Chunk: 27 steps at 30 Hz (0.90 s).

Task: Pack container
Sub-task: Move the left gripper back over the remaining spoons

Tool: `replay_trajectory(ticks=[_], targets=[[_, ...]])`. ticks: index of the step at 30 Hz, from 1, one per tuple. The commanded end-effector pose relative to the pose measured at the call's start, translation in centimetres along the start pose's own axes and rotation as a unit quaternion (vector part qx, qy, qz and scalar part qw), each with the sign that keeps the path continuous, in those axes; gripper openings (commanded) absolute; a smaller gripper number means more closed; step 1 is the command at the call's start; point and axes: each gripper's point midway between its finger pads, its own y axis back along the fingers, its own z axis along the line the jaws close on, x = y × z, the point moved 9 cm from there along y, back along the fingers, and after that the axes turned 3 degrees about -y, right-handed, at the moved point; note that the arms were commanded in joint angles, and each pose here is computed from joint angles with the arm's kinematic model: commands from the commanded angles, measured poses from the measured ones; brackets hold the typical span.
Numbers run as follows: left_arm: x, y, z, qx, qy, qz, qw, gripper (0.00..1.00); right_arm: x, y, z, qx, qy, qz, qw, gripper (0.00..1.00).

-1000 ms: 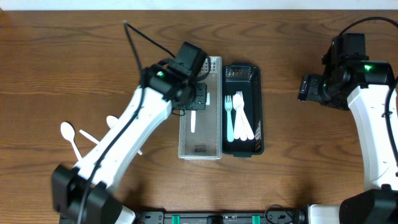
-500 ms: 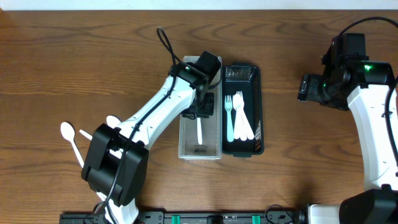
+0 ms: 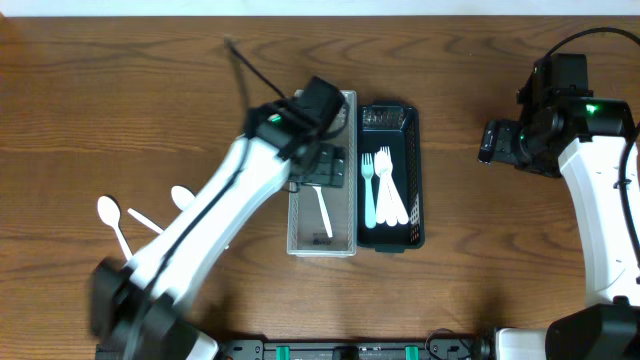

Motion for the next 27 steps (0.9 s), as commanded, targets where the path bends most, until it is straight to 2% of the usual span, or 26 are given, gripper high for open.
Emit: replay_trajectory(ticks=[1, 6, 9, 15, 20, 27], targets=[[-0.2, 6.7, 4.7, -0.069, 0.107, -0.121, 0.984, 0.98, -0.1, 0.0, -0.2, -0.001, 0.003, -0.001, 1.000, 0.85], [2.1, 9.4, 12.0, -0.088, 0.315, -0.122, 0.937, 0.98, 0.0, 0.0, 0.0, -0.010, 0.004, 0.001, 1.000, 0.86], [2.6, 8.0, 14.6, -0.084, 0.381, -0.090, 0.916, 0.98, 0.0, 0.0, 0.0, -0.014, 0.004, 0.003, 1.000, 0.87], [3.1, 1.8, 17.8, -0.083, 0.438, -0.013, 0.895, 0.98, 0.0, 0.0, 0.0, -0.014, 0.004, 0.003, 1.000, 0.87], [3.7, -3.7, 18.6, -0.071, 0.453, 0.045, 0.887, 0.98, 0.0, 0.0, 0.0, -0.014, 0.004, 0.003, 1.000, 0.87], [5.5, -9.3, 20.0, -0.080, 0.459, 0.088, 0.880, 0.98, 0.0, 0.0, 0.0, -0.014, 0.004, 0.003, 1.000, 0.88]])
